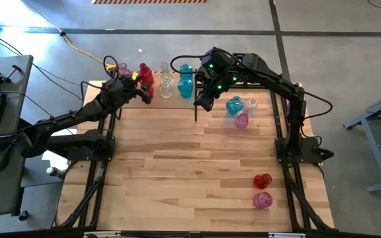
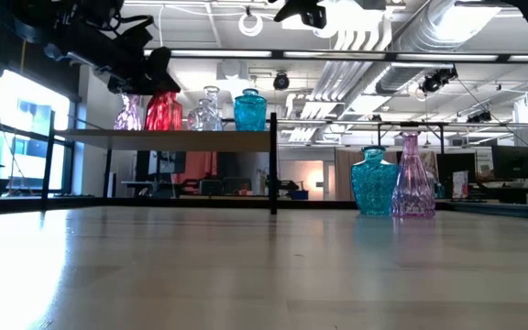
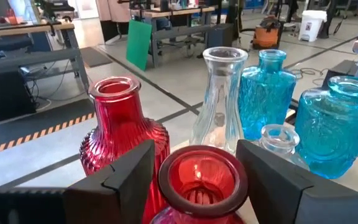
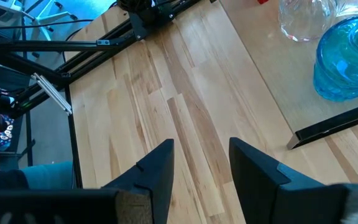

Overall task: Sort vases onto shelf
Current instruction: Put the left red vase on the shelf aligned with the other red vase, then put the top purple vase on the shelf aligned with the other purple vase

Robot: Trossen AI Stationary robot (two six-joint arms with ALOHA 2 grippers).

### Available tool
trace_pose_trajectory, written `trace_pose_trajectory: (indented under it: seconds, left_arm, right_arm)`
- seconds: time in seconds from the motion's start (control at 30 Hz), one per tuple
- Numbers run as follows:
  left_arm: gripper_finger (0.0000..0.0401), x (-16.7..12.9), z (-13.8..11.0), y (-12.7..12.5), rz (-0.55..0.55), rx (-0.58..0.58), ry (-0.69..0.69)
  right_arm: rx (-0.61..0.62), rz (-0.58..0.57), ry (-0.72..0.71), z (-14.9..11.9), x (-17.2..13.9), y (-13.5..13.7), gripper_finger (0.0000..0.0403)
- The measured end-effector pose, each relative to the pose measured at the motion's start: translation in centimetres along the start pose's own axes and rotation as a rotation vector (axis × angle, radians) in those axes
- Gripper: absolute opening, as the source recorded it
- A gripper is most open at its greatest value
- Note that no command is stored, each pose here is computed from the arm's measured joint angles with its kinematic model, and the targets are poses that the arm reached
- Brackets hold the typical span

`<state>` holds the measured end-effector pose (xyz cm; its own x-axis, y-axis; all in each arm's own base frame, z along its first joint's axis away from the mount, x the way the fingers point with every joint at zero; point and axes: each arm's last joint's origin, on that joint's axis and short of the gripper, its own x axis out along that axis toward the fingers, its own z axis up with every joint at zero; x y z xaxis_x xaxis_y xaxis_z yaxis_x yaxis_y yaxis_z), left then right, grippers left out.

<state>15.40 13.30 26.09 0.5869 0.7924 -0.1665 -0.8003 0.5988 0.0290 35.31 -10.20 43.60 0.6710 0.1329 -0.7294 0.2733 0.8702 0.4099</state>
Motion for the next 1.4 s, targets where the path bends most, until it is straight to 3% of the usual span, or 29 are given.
trace_pose_trajectory:
  seconds: [0.53, 1.13, 1.4]
  left_arm:
    - [0.0221, -2.0, 2.0, 0.4, 0.005, 0.011, -0.156]
    - [0.0221, -4.5, 4.4, -0.5, -0.482, -0.07, -0.364]
    - [0.0221, -5.3, 5.0, -1.5, -0.603, -0.06, -0.44]
  right_arm:
    - [0.0, 0.0, 0.0, 0.0, 0.0, 0.0, 0.0135]
    - [0.0, 0.0, 0.0, 0.0, 0.0, 0.0, 0.0135]
    - [0.0, 0.0, 0.0, 0.0, 0.0, 0.0, 0.0135]
